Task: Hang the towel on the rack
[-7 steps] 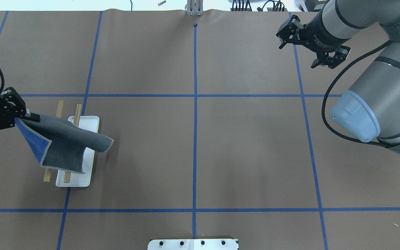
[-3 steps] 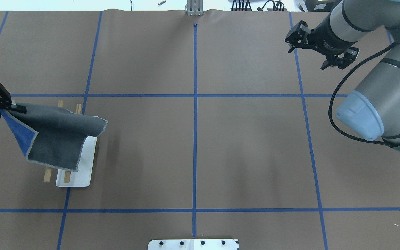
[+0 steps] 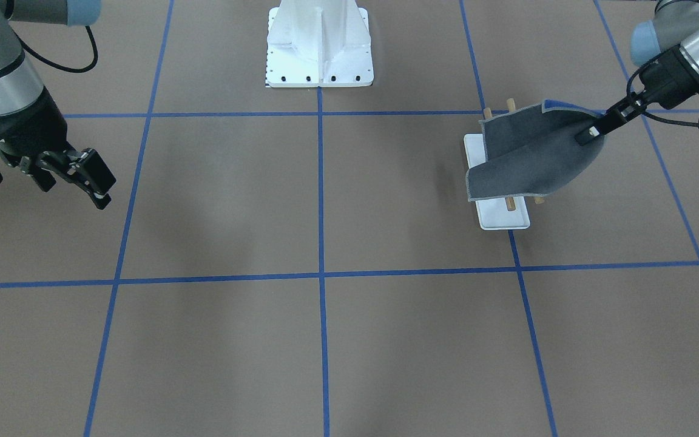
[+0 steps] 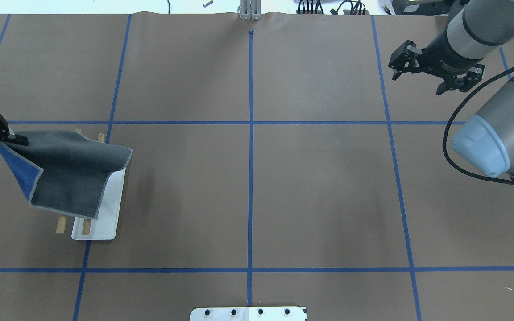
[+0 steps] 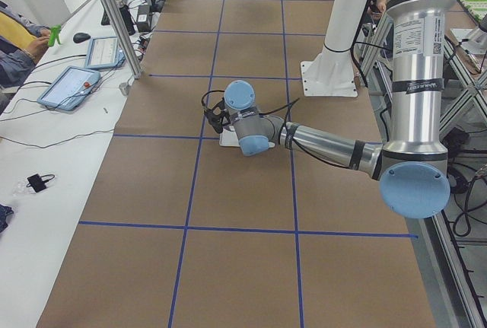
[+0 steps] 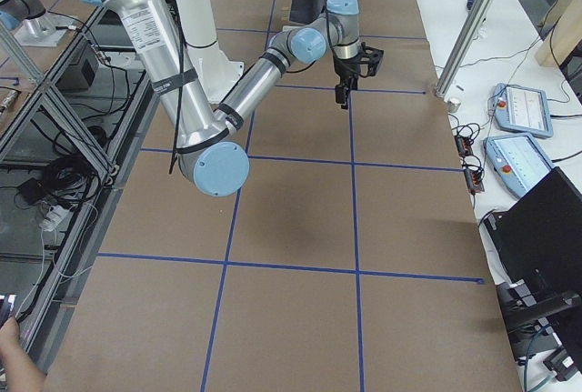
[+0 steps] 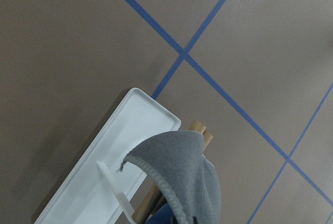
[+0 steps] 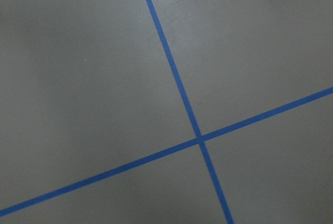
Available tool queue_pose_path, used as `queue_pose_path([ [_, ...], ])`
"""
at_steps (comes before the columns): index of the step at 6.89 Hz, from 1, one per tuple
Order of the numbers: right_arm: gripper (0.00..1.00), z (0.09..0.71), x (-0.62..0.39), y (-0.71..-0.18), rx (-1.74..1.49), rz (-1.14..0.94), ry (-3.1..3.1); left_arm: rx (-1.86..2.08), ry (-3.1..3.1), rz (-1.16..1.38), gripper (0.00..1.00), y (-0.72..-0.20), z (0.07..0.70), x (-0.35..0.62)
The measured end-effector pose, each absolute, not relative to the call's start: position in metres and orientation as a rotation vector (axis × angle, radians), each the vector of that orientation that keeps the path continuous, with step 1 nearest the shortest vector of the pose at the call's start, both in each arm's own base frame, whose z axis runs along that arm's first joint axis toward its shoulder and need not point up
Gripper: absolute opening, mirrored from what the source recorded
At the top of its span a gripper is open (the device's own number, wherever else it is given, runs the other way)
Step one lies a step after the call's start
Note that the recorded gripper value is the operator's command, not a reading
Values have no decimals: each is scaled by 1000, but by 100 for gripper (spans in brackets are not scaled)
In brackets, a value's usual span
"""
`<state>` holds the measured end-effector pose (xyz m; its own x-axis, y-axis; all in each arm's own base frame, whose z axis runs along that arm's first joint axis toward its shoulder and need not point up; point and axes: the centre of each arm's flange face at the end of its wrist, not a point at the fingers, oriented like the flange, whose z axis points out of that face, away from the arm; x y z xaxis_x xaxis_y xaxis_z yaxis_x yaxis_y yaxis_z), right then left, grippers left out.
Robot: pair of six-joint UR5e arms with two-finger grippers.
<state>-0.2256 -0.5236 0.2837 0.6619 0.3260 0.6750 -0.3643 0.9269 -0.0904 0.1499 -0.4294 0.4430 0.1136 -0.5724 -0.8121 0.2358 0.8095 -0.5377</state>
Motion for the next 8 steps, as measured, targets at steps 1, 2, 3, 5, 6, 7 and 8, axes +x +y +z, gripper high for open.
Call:
queue_pose_path([
  [1, 100, 309, -202, -525, 46, 320, -742, -311, 1325, -614, 2, -430, 448, 150],
  [2, 100, 334, -179, -524, 38, 262, -735, -317, 1318, -622, 9, -431, 453, 151],
  [3, 100, 359, -156, -523, 28, 212, -731, -322, 1313, -627, 14, -431, 457, 151],
  [5, 100, 403, -106, -525, -1, 142, -762, -327, 1306, -634, 83, -432, 461, 152],
  [6, 100, 418, -84, -527, -2, 128, -773, -329, 1302, -638, 98, -433, 465, 153],
  [7, 100, 427, -70, -528, 1, 122, -776, -331, 1298, -643, 98, -433, 468, 153],
  [8, 100, 431, -64, -527, 3, 117, -776, -331, 1297, -646, 98, -434, 469, 152],
])
